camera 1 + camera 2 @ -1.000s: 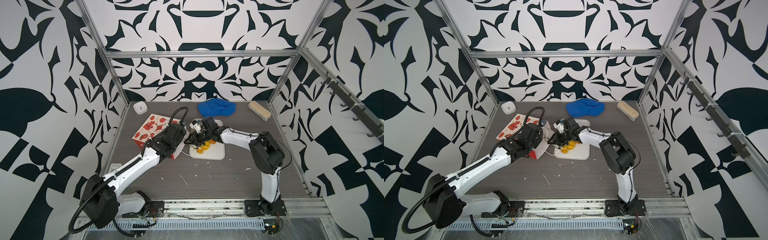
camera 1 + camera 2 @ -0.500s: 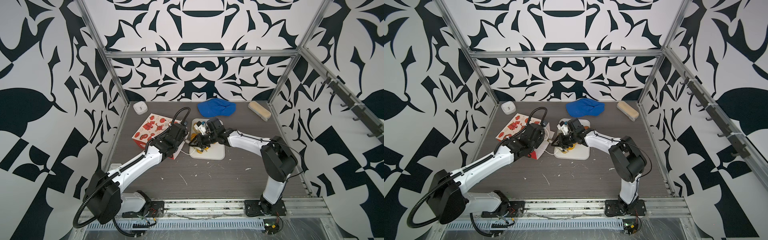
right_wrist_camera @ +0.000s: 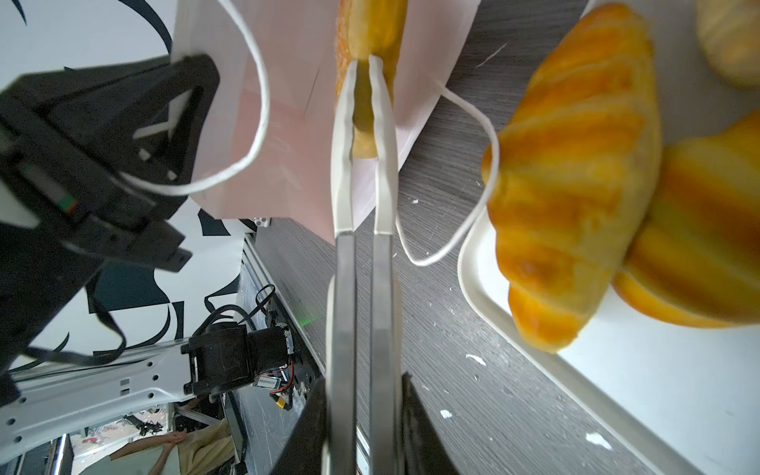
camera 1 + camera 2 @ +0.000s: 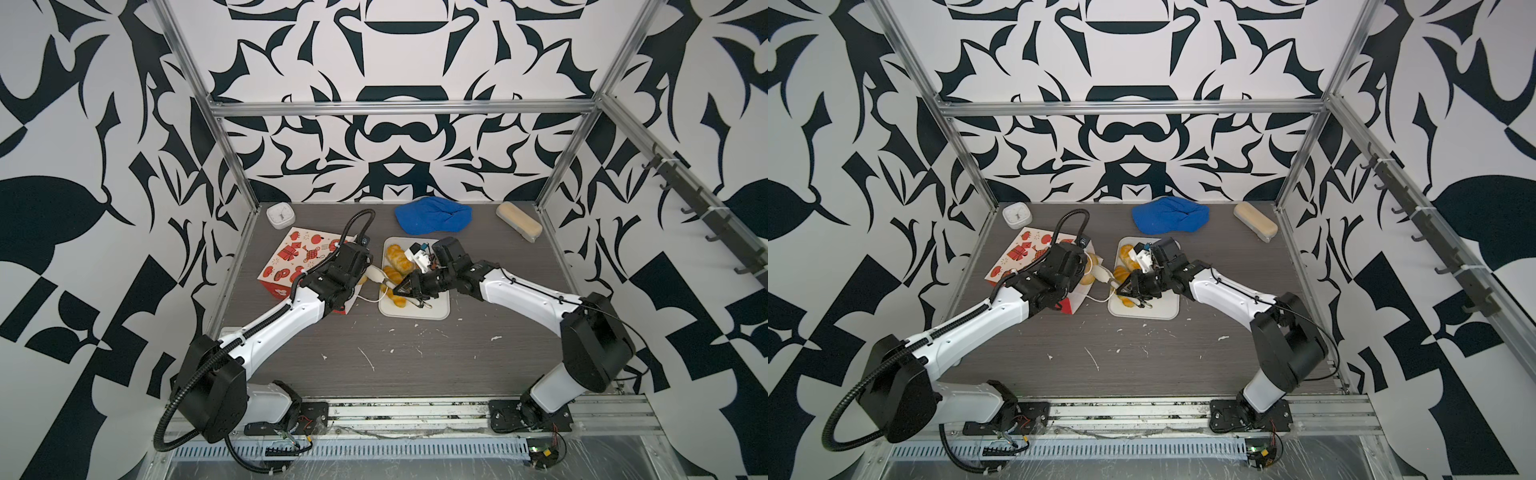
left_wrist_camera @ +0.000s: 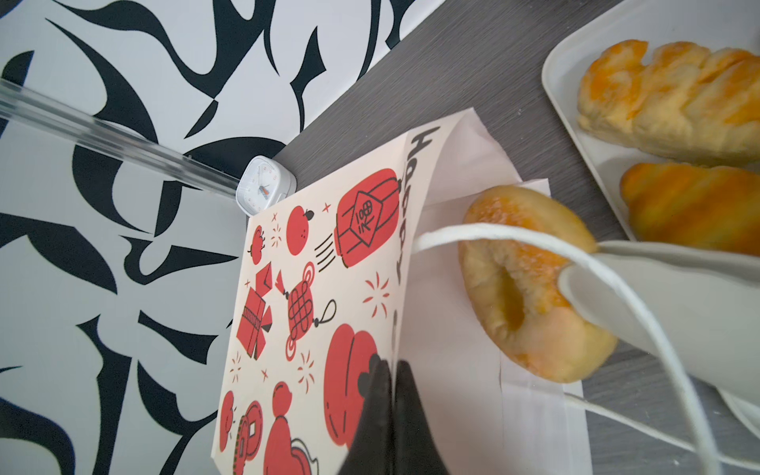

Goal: Take the fake bread out of the paper bag
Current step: 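Lift the ring bread out with right tongs while left gripper withdraws the bag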

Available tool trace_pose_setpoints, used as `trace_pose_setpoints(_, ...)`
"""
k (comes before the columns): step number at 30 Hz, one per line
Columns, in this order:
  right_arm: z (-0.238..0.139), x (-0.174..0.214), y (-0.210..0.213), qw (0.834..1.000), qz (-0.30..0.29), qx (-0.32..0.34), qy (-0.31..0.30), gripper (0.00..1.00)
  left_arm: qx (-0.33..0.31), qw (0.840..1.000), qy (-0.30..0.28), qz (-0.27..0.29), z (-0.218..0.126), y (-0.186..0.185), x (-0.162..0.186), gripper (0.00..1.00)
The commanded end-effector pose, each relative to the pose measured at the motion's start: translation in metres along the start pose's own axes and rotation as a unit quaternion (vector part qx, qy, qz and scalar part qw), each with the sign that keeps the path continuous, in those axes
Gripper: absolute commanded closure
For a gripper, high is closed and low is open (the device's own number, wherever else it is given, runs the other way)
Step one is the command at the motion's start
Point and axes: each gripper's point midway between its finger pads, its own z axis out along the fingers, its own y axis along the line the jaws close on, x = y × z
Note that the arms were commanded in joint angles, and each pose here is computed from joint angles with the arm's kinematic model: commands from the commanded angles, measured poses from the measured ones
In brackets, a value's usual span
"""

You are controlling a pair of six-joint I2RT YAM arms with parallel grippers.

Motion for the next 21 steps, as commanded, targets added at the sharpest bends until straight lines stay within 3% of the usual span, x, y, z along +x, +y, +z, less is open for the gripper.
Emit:
trace_pose_setpoints(1,-0.024,-0.010,0.017,0.998,-0.038,-0.015,-0.037,1.00,-0.019,0.999,-0.019,-0.037,-0.002,0.015,-0.017,1.00)
trace_pose_setpoints(11,-0.060,-0.001,0.017,0.998,-0.040,-0.011,-0.053,1.00,-0.046,0.997,-0.015,-0.066,-0.001,0.034,-0.017,1.00)
trace_pose_setpoints(21,-0.100,0.005,-0.013,0.994,-0.028,0.050,-0.090,1.00,-0.057,0.995,-0.017,-0.076,-0.001,0.040,-0.016,1.00)
